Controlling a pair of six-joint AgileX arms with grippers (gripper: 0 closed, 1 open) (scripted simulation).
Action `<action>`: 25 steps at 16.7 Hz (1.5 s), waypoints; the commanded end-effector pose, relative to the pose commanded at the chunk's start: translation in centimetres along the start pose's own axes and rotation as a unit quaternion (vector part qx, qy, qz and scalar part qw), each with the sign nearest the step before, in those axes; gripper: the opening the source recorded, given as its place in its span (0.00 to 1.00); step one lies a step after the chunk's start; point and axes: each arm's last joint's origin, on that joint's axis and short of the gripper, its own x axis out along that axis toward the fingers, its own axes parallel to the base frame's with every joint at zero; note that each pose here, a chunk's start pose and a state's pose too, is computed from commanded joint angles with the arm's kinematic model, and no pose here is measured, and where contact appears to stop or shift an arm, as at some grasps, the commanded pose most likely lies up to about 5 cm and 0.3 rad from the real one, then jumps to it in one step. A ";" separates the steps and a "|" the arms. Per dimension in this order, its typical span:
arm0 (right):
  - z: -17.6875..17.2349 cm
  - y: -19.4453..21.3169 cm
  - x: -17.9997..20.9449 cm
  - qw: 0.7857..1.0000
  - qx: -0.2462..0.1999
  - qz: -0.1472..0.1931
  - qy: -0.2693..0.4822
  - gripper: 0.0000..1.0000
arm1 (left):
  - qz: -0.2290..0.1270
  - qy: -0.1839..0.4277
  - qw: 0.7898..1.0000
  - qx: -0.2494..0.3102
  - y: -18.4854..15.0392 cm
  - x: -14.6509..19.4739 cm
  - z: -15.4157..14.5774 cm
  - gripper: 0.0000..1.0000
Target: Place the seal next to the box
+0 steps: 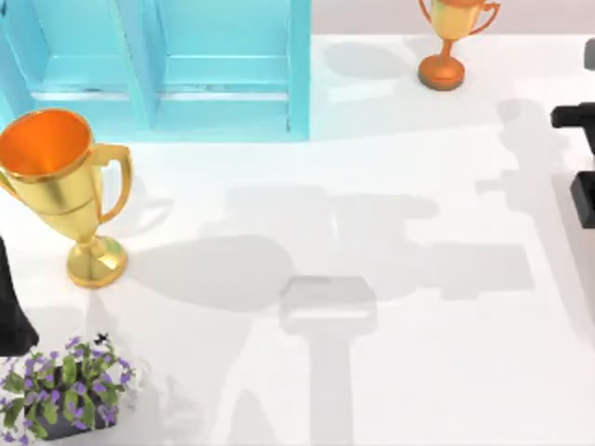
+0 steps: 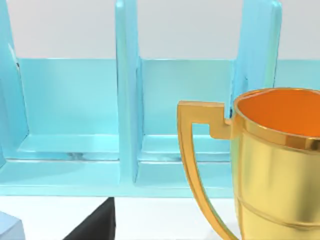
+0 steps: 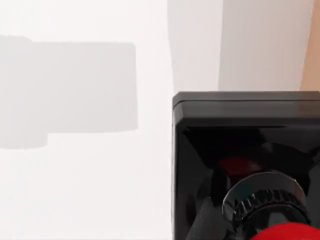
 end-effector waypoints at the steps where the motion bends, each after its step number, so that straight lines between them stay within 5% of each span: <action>1: 0.0 0.0 0.8 1.000 0.000 0.000 0.001 0.00 | 0.000 0.000 1.000 0.000 0.0 0.0 0.0 1.00; 7: -0.1 -0.1 1.8 1.000 0.001 0.000 0.000 0.00 | 0.000 0.000 1.000 0.000 0.0 0.0 0.0 1.00; 20: -0.1 -0.1 1.8 1.000 0.001 0.000 0.000 0.98 | 0.000 0.000 1.000 0.000 0.0 0.0 0.0 1.00; 25: -0.1 -0.1 1.8 1.000 0.001 0.000 0.000 1.00 | 0.000 0.000 1.000 0.000 0.0 0.0 0.0 1.00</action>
